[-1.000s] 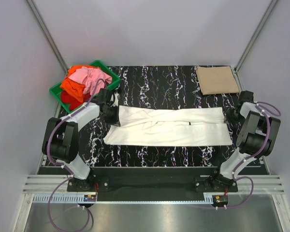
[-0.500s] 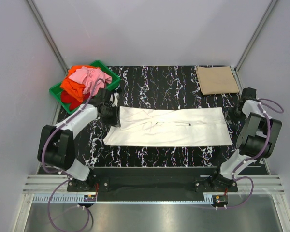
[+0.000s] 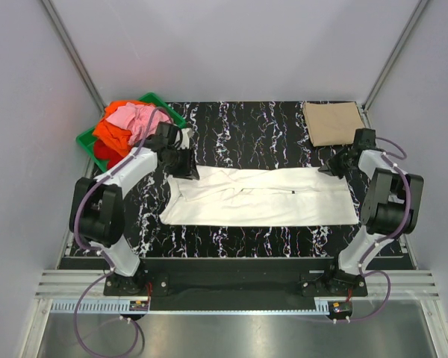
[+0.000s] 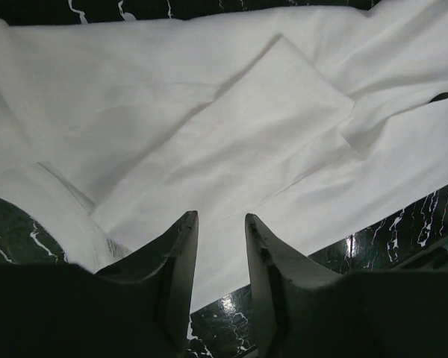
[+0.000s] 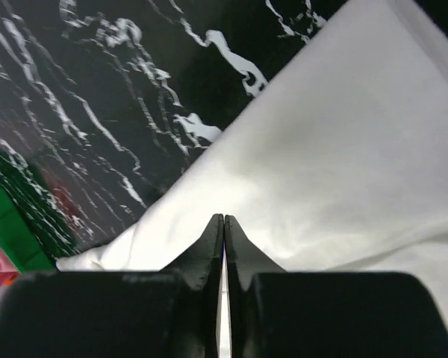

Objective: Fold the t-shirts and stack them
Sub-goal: Fold the tshirt

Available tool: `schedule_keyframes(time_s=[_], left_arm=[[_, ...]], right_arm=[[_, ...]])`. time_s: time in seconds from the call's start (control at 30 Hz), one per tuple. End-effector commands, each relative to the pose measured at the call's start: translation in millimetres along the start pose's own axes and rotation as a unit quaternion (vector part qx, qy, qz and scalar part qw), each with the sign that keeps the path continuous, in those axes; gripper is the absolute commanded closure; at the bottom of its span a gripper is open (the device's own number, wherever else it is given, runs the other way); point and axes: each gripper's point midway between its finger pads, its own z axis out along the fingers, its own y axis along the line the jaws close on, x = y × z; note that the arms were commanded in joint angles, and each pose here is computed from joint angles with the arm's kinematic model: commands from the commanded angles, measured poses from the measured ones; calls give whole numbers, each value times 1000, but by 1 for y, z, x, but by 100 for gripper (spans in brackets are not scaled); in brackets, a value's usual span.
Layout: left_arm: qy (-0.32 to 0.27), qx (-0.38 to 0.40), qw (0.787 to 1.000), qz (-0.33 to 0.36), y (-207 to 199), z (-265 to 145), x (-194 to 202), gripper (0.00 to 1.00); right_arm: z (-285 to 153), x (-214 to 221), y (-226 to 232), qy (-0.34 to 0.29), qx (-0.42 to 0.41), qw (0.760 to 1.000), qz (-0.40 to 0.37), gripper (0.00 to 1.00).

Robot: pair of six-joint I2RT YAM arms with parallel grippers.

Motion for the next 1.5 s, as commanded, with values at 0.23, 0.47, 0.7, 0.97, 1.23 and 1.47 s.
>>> schedule_keyframes(time_s=[0.23, 0.47, 0.7, 0.97, 1.23, 1.47], left_arm=[[30, -46, 996, -72, 30, 40, 63, 65], [-12, -49, 996, -78, 22, 19, 48, 64], [-90, -61, 994, -29, 6, -41, -19, 59], [-82, -12, 996, -30, 25, -24, -50, 60], [-56, -56, 996, -34, 57, 27, -80, 70], [-55, -133, 989, -19, 89, 39, -96, 69]], right_arm=[[35, 19, -52, 23, 67, 997, -7, 94], [6, -9, -38, -30, 84, 996, -25, 89], [-31, -5, 9, -43, -2, 996, -73, 77], [-30, 73, 119, 21, -148, 968, -200, 64], [7, 181, 199, 98, -201, 919, -325, 61], [40, 233, 219, 154, -219, 892, -365, 60]])
